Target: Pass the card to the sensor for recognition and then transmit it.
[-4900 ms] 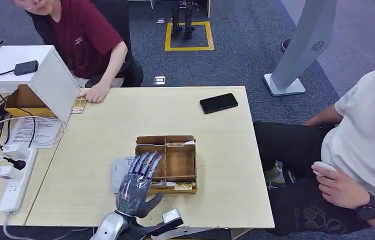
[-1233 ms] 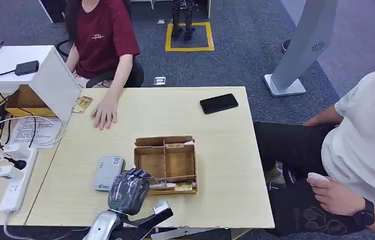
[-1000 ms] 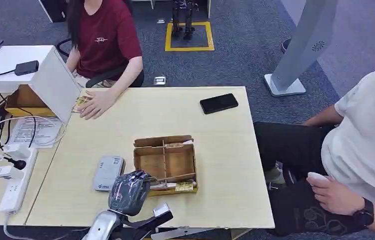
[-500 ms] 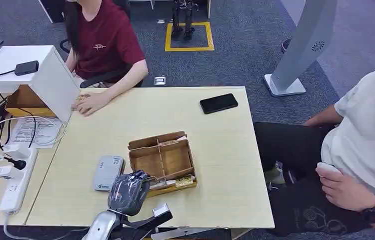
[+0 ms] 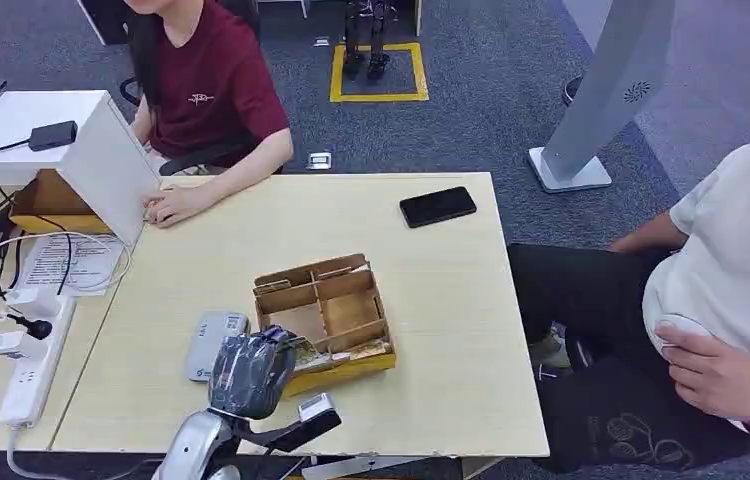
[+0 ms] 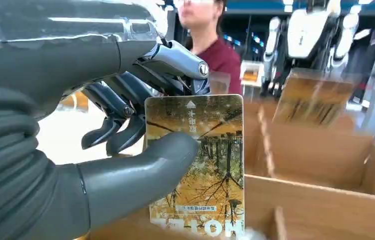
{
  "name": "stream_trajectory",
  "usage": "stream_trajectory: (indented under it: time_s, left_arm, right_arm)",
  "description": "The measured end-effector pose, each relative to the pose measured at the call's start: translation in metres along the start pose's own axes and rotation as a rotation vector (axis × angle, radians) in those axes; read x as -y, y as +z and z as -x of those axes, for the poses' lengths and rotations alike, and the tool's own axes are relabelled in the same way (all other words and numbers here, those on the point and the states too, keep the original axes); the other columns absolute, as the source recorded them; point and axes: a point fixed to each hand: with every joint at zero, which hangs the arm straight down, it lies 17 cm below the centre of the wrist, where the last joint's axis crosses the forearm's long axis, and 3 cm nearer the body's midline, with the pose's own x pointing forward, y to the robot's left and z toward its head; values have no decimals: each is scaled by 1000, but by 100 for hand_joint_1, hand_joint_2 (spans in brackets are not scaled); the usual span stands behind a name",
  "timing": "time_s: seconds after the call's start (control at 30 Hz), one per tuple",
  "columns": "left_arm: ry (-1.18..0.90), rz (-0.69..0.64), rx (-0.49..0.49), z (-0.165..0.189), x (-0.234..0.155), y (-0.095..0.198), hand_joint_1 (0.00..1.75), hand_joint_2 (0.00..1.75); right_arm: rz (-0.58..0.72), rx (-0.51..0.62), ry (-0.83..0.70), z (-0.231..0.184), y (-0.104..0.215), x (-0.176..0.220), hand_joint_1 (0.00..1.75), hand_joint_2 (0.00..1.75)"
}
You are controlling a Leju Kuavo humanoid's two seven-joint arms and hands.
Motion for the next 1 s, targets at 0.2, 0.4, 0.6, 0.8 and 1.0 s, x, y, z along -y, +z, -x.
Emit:
stream_trajectory:
  time_s: [0.2, 0.4, 0.6, 0.8, 1.0]
  left_arm:
    - [-7, -44, 5, -2, -18, -6, 168, 175]
    - [-52, -99, 23, 0, -44, -15, 173, 175]
    - [-73, -113, 36, 3, -54, -17, 175, 175]
    - [-80, -116, 37, 5, -55, -17, 169, 175]
    - [-83, -115, 35, 6, -54, -16, 169, 175]
  right_arm:
    - [1, 0, 0, 0, 0, 0, 0, 0]
    - [-2, -2, 0, 0, 0, 0, 0, 0]
    - [-4, 0, -2, -2, 0, -1, 0, 0]
    - [-3, 0, -3, -4, 0, -2, 0, 0]
    - [-2, 1, -4, -5, 0, -2, 0, 0]
